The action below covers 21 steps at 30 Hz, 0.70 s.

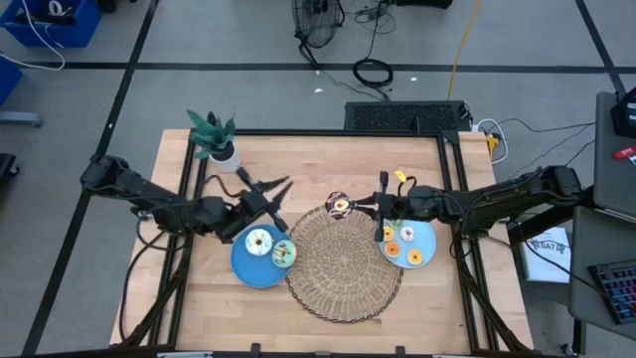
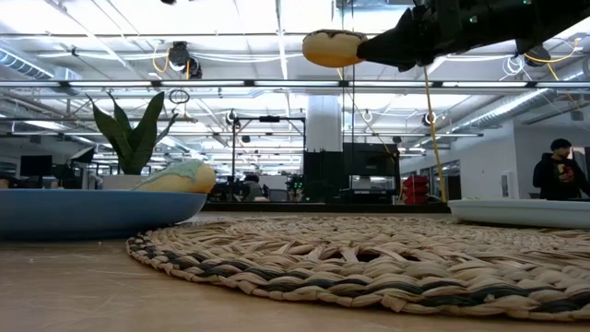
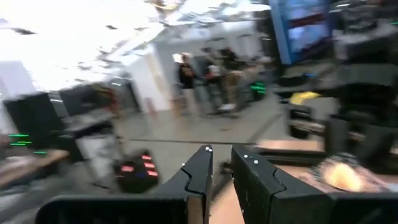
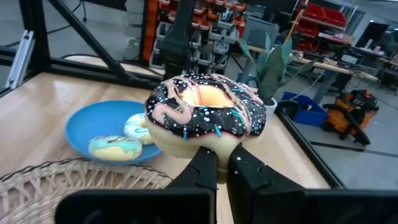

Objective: Pick & Place donuts
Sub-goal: Put the large black donut on the blue plate

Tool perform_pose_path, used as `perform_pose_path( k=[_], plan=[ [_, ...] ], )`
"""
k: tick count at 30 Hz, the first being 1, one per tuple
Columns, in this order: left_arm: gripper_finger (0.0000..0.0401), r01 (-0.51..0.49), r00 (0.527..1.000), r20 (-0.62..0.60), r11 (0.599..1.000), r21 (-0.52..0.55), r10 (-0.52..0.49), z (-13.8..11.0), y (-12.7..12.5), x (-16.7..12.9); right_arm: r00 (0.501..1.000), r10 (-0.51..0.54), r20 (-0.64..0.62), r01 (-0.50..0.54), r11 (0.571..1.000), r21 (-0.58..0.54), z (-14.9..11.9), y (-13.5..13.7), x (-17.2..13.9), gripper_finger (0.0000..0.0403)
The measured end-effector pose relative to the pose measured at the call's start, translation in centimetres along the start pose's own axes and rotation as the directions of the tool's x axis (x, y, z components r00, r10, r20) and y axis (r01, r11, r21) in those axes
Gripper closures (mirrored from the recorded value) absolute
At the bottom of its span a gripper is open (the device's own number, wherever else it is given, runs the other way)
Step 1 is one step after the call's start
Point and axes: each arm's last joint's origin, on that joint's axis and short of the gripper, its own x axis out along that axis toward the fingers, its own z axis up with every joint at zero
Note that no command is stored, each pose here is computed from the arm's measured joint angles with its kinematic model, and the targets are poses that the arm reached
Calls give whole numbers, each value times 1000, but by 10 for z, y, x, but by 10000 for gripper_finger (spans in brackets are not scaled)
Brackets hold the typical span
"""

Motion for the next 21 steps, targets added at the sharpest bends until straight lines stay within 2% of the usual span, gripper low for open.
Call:
perform_pose_path(
  k=[4, 7, 13, 18, 21],
  plan=[
    [336, 138, 989, -36, 988, -66, -141, -14, -1, 10, 1000, 6, 0, -6, 1000, -5, 0, 1, 0, 398],
    [336, 240, 964, -93, 965, -102, -249, -26, -2, 14, 1000, 7, 1, -7, 1000, -10, 0, 1, 0, 398],
    [325, 296, 932, -157, 935, -193, -327, -35, 1, 17, 1000, 14, 9, -14, 1000, -18, 1, 3, 0, 397],
    [257, 462, 840, -145, 829, -316, -523, -41, -2, 19, 999, 16, 52, -15, 1000, -25, 5, 4, -1, 397],
    [203, 485, 823, -152, 817, -311, -547, -45, -6, 20, 996, 20, 89, -18, 1000, -14, 9, 5, -2, 397]
  ],
)
